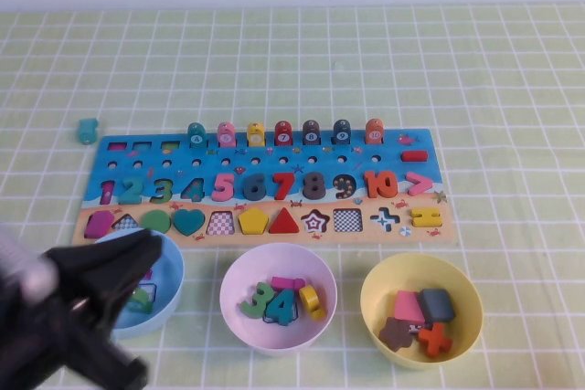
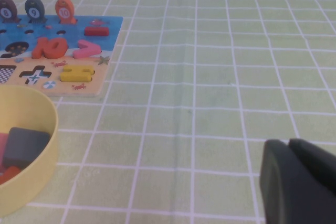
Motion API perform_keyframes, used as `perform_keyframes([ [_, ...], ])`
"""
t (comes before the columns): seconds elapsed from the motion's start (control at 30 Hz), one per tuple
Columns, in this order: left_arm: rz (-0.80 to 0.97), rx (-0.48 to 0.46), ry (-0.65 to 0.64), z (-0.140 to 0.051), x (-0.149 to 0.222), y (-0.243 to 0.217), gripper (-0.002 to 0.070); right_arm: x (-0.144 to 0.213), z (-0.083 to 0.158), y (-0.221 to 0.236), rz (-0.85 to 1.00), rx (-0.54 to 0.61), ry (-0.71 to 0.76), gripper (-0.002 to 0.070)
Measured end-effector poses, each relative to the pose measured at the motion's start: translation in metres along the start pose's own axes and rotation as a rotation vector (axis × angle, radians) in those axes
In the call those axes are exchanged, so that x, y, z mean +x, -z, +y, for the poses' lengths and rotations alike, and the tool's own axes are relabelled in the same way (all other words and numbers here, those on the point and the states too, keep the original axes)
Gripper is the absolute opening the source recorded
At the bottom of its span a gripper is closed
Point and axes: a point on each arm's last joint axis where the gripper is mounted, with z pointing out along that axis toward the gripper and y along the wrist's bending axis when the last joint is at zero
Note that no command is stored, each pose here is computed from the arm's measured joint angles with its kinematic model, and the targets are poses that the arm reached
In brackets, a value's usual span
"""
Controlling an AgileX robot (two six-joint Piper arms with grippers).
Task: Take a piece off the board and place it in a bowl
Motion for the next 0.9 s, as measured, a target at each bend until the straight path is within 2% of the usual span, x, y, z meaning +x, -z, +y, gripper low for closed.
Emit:
perform_keyframes([
  [0.3,-0.171,-0.007,-0.028,0.000,0.006,0.042,-0.0001,0.000,0.000,0.000,0.000,0.000,0.000,-0.0017],
  [0.53,-0.120,-0.015,-0.086,0.000,0.015,0.048,-0.0001,0.000,0.000,0.000,0.000,0.000,0.000,-0.0017],
  [0.67,-0.134,-0.067,-0.100,0.004,0.030,0.045,-0.0002,0.000,0.000,0.000,0.000,0.000,0.000,-0.0017],
  [0.9,-0.195,-0.251,-0.029,0.018,0.073,0.047,-0.0002,0.000,0.000,0.000,0.000,0.000,0.000,-0.0017],
])
